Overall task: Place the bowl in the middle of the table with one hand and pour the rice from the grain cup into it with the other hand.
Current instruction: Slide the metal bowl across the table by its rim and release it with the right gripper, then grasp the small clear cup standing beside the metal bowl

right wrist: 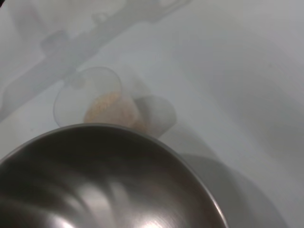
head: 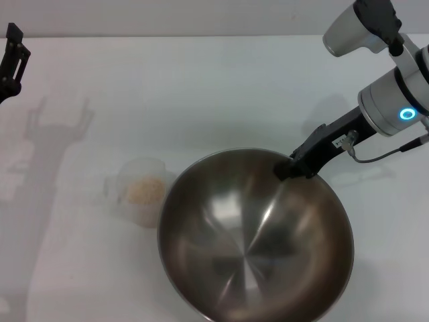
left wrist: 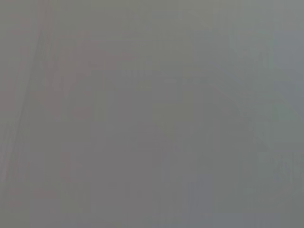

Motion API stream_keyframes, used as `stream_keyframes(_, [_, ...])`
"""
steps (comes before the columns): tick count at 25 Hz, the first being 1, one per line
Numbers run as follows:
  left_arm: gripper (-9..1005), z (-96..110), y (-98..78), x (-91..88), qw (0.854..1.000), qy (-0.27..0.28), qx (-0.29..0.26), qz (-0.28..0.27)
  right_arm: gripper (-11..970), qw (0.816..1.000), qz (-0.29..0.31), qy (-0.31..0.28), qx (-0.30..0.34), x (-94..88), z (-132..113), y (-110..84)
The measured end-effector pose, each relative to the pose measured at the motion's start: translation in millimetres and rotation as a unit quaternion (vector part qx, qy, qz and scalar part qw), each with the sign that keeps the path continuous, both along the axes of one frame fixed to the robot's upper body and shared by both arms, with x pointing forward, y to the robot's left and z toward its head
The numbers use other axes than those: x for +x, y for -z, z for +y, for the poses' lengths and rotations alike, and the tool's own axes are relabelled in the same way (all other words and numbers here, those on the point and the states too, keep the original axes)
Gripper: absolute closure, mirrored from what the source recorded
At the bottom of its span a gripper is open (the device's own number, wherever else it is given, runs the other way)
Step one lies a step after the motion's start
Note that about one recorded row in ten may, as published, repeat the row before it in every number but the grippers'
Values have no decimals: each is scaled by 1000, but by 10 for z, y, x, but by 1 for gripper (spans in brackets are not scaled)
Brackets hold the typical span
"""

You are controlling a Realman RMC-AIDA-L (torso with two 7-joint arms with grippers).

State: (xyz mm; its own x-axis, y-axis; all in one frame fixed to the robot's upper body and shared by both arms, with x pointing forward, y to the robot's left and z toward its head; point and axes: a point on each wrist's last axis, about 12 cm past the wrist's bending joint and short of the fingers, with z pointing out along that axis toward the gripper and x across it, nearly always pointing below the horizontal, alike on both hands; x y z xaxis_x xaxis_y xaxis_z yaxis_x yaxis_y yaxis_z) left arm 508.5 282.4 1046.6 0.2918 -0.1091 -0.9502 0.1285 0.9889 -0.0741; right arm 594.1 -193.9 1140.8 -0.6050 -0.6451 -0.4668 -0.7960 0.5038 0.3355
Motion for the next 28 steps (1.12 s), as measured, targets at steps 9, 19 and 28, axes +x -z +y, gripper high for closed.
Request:
stream_keyframes(9, [223,-1,0,-6,1000,0,-1,-1,890,1000,-1,2,-1,23,33,-33])
stream_keyframes(19, [226,2,-3,-4,1000,-2,-2,-2,660,999,-35,-7,5,68,70,-179])
stream_keyframes(28, [228,22,5,-18,1000,-7,-3,0,536,993,-112,-11,38,159,121,-477])
